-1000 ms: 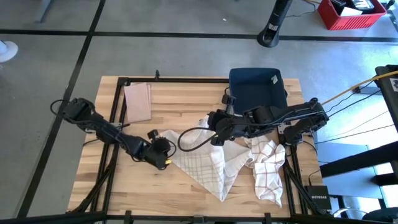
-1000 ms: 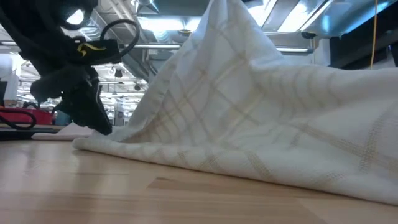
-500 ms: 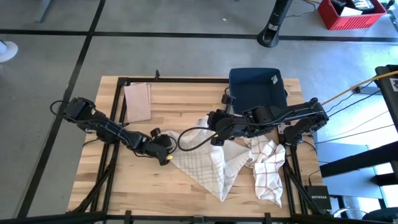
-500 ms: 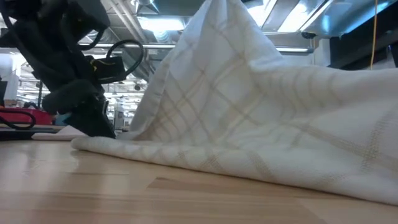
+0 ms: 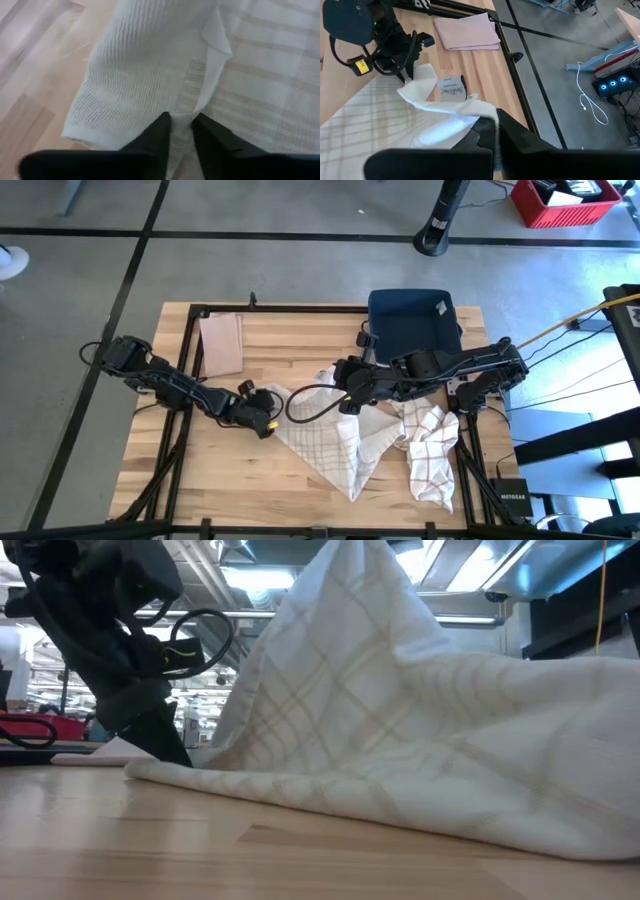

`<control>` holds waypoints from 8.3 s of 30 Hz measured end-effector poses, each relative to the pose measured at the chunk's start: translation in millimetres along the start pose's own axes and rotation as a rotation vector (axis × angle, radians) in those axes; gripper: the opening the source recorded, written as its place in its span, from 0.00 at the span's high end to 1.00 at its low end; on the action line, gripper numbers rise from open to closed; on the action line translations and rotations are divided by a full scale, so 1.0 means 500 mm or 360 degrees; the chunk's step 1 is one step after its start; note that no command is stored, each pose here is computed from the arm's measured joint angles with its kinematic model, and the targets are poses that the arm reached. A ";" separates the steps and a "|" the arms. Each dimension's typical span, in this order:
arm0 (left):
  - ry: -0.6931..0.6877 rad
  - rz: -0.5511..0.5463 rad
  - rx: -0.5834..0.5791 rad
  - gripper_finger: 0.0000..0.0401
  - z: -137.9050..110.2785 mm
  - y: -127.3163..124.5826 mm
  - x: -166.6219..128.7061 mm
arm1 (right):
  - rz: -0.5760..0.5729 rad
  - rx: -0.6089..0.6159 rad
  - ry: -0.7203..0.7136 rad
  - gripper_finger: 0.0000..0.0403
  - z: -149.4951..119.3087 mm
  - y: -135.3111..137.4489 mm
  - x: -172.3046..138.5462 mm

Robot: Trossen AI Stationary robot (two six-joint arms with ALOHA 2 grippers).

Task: Fold towel
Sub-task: Fold the white patterned towel

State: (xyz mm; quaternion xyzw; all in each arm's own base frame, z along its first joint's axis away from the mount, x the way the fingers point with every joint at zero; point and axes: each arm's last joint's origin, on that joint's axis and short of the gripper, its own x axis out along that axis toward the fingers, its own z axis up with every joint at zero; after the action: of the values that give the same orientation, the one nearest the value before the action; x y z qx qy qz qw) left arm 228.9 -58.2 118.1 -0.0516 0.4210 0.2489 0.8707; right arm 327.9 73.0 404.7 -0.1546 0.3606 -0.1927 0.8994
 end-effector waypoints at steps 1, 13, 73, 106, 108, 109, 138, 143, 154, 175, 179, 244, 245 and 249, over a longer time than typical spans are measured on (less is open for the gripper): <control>0.0001 -0.0005 0.0015 0.86 0.001 0.000 0.000 | 0.0000 0.0000 0.0000 0.98 0.000 0.000 0.000; 0.0031 0.0063 0.0059 0.99 0.040 0.004 -0.080 | -0.0001 -0.0004 -0.0001 0.98 0.000 0.001 -0.002; -0.1591 0.0565 0.0131 0.99 0.345 0.320 -0.778 | -0.0733 -0.0082 -0.0672 0.98 0.020 -0.388 -0.235; -0.1783 -0.0009 0.0013 1.00 0.362 0.241 -0.779 | 0.0295 0.0184 -0.1167 0.99 -0.013 -0.369 -0.317; -0.1828 0.0057 -0.0067 0.99 0.366 0.279 -0.795 | 0.0026 0.0192 -0.1229 0.99 -0.003 -0.383 -0.325; -0.1849 0.0096 -0.0096 0.99 0.367 0.296 -0.801 | -0.0104 0.0192 -0.1255 0.99 0.001 -0.390 -0.330; -0.1510 0.0383 0.0271 0.99 0.339 0.305 -0.748 | -0.0478 -0.0170 -0.0869 0.99 0.014 -0.473 -0.169; -0.1299 0.0410 0.0378 0.98 0.344 0.239 -0.688 | -0.0235 -0.0130 -0.0787 0.99 0.011 -0.426 -0.168; -0.0556 0.0497 0.0395 0.61 0.372 0.168 -0.483 | 0.0456 -0.0106 -0.0410 0.99 -0.013 -0.233 -0.112; -0.0328 -0.0104 0.0618 0.59 0.361 0.111 -0.014 | 0.0452 0.0003 -0.0011 1.00 -0.207 0.137 0.001; -0.0227 -0.0066 0.0463 0.59 0.357 0.135 0.083 | 0.0427 0.0022 -0.0035 1.00 -0.233 0.154 0.027; -0.0724 -0.0476 0.0277 1.00 0.362 0.205 -0.261 | 0.0100 -0.0083 -0.0329 0.99 -0.143 0.074 -0.065; -0.0801 -0.0478 0.0244 1.00 0.354 0.208 -0.298 | 0.0066 -0.0095 -0.0372 0.99 -0.129 0.063 -0.078; -0.1169 -0.0516 0.0078 1.00 0.319 0.239 -0.430 | -0.0134 -0.0142 -0.0521 0.99 -0.071 0.012 -0.136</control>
State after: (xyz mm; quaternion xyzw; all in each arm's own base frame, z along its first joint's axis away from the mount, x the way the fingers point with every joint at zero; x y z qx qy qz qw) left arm 172.6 9.7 397.8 -0.0043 0.0741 0.1000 0.9922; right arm 258.7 104.5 417.7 -0.2385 0.2108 -0.1862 0.9295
